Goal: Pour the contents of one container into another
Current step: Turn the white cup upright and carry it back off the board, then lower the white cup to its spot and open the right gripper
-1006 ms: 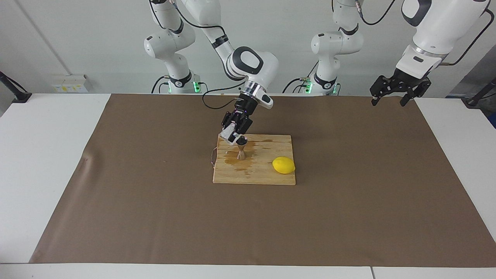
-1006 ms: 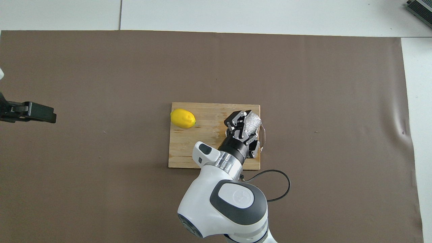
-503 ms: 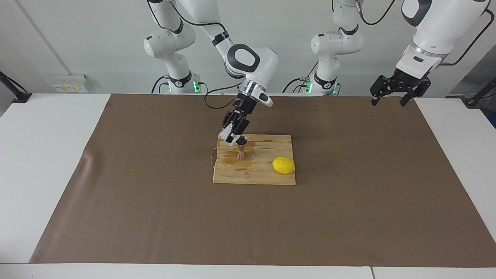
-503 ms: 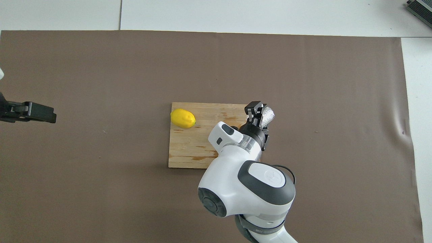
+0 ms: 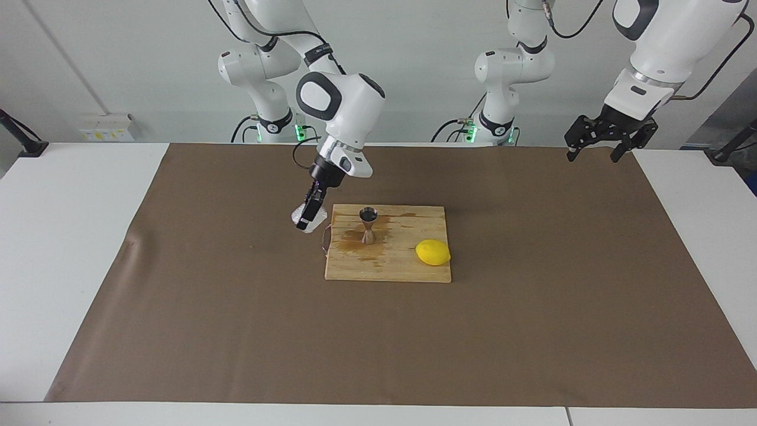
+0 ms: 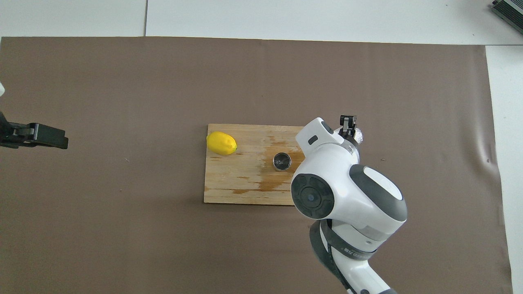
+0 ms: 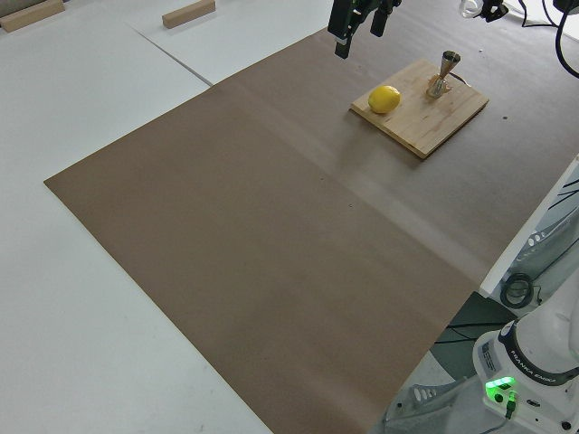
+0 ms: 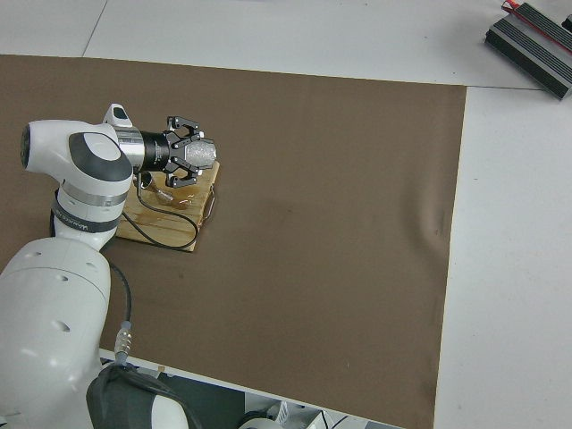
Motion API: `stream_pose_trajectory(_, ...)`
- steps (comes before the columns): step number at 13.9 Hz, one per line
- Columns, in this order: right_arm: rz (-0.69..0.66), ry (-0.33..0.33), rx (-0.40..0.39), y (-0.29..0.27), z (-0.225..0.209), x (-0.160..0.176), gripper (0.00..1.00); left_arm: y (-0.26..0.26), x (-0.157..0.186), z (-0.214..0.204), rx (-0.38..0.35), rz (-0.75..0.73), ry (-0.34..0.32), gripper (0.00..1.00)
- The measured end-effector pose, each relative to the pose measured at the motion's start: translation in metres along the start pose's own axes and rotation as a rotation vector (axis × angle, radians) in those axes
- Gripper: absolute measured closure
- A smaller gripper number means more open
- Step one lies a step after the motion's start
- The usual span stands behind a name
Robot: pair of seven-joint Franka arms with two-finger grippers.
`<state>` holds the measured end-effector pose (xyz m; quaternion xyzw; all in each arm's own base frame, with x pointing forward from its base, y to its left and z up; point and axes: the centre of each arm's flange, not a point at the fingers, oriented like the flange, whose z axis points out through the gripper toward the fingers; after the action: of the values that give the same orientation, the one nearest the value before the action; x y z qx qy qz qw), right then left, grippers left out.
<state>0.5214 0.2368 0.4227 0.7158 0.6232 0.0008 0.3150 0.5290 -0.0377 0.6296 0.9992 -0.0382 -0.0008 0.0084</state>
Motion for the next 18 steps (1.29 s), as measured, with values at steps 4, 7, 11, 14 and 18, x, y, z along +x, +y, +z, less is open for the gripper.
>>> stream_pose_trajectory(4, 0.051, 0.068, 0.170, 0.010, 0.038, -0.037, 0.48, 0.000, 0.000, 0.000, 0.000, 0.000, 0.000, 0.00)
stream_pose_trajectory(7, 0.044, 0.153, 0.263, 0.012, 0.080, -0.074, 0.48, 0.000, 0.000, 0.000, 0.000, 0.000, 0.000, 0.00)
stream_pose_trajectory(11, -0.022, 0.287, 0.369, 0.004, 0.127, -0.120, 0.48, 0.000, 0.000, 0.000, 0.000, 0.000, 0.000, 0.00)
stream_pose_trajectory(14, -0.063, 0.395, 0.430, -0.006, 0.157, -0.154, 0.48, 0.000, 0.000, 0.000, 0.000, 0.000, 0.000, 0.00)
stream_pose_trajectory(18, -0.100, 0.553, 0.468, -0.024, 0.190, -0.195, 0.48, 0.000, 0.000, 0.000, 0.000, 0.000, 0.000, 0.00)
